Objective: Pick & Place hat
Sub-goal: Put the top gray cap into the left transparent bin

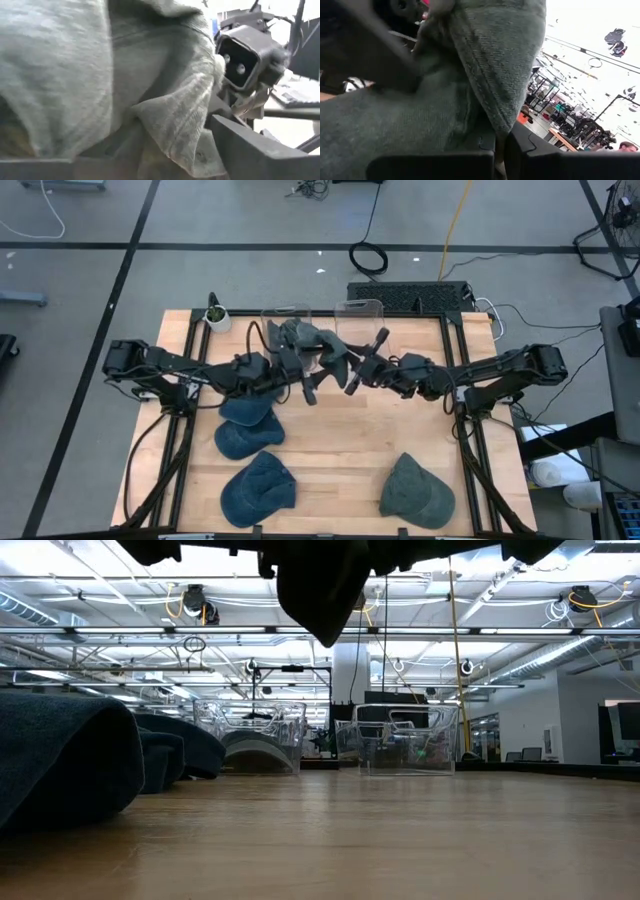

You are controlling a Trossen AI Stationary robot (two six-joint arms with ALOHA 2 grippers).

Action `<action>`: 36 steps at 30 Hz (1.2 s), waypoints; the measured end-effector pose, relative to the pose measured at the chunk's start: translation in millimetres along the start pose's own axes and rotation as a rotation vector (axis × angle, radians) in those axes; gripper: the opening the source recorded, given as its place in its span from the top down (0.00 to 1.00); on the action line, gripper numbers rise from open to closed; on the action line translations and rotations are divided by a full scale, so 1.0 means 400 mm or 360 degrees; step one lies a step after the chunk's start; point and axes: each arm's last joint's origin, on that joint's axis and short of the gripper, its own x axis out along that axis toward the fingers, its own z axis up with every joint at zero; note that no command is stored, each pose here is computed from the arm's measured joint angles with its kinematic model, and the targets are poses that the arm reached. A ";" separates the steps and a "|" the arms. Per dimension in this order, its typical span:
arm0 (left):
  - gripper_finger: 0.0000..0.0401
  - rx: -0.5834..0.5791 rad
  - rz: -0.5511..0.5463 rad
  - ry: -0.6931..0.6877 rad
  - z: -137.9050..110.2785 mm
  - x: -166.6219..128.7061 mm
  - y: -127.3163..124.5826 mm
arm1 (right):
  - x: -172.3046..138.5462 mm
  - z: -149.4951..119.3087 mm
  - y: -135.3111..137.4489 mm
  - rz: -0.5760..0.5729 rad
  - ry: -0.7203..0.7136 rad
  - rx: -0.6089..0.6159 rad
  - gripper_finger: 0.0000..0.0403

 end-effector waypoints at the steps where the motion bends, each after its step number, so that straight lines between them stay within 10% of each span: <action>1: 0.47 -0.0044 0.0002 -0.0004 0.003 -0.001 0.001 | 0.000 -0.001 0.001 0.0007 0.0007 -0.0001 1.00; 9: 0.96 -0.0081 -0.0006 0.0059 -0.005 -0.002 0.001 | -0.001 -0.015 0.012 0.0072 0.0092 0.0029 0.99; 19: 0.99 -0.0062 0.0008 0.0321 0.094 -0.101 0.039 | -0.016 -0.042 0.007 0.0002 0.0368 0.0125 0.83; 27: 1.00 -0.0157 0.0189 0.0810 0.272 -0.174 0.185 | -0.062 -0.034 -0.028 0.0194 0.0453 0.0436 0.59; 36: 1.00 -0.0166 -0.0565 0.0893 0.339 -0.162 0.224 | -0.116 0.008 -0.057 0.0833 0.0281 0.0797 0.49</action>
